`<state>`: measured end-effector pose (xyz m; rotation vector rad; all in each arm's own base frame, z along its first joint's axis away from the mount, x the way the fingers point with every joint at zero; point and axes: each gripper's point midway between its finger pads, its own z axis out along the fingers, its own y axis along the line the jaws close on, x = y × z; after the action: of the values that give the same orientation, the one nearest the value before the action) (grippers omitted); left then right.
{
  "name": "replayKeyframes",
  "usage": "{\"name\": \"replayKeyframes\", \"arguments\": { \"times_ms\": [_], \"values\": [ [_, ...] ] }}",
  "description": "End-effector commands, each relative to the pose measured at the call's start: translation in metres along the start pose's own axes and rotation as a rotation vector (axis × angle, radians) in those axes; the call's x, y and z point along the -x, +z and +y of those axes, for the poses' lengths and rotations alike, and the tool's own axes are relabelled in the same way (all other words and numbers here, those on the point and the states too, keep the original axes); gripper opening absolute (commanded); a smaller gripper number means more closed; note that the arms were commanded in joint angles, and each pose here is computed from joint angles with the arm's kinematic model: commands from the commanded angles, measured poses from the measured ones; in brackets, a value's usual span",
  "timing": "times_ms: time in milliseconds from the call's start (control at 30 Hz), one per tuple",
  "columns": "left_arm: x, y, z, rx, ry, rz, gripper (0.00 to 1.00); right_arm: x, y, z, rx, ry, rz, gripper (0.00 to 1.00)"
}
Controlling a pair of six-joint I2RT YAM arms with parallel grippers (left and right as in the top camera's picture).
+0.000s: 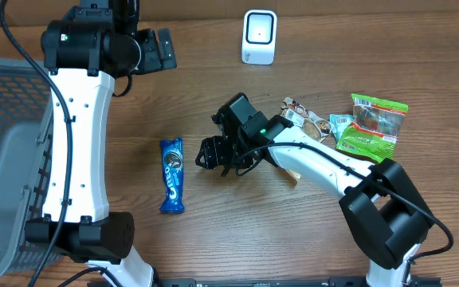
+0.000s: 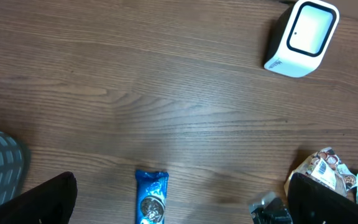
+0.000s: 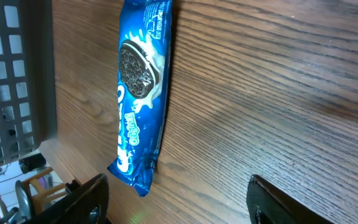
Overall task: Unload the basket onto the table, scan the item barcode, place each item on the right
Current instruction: 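Reach the right gripper toward the blue Oreo pack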
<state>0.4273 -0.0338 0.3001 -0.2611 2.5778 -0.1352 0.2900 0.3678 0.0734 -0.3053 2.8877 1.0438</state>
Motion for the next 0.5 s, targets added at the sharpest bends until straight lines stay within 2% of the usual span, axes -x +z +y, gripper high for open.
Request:
{"name": "replayKeyframes", "arguments": {
  "times_ms": [0,467],
  "values": [
    [0.007,-0.02,-0.001,-0.003,0.021,-0.056,1.0,0.008,-0.005,0.007,0.007,-0.011,-0.029,0.71],
    [0.007,-0.02,0.0,-0.002,0.018,-0.057,1.0,-0.005,0.014,-0.006,-0.02,0.031,0.02,0.71]
  ]
}}
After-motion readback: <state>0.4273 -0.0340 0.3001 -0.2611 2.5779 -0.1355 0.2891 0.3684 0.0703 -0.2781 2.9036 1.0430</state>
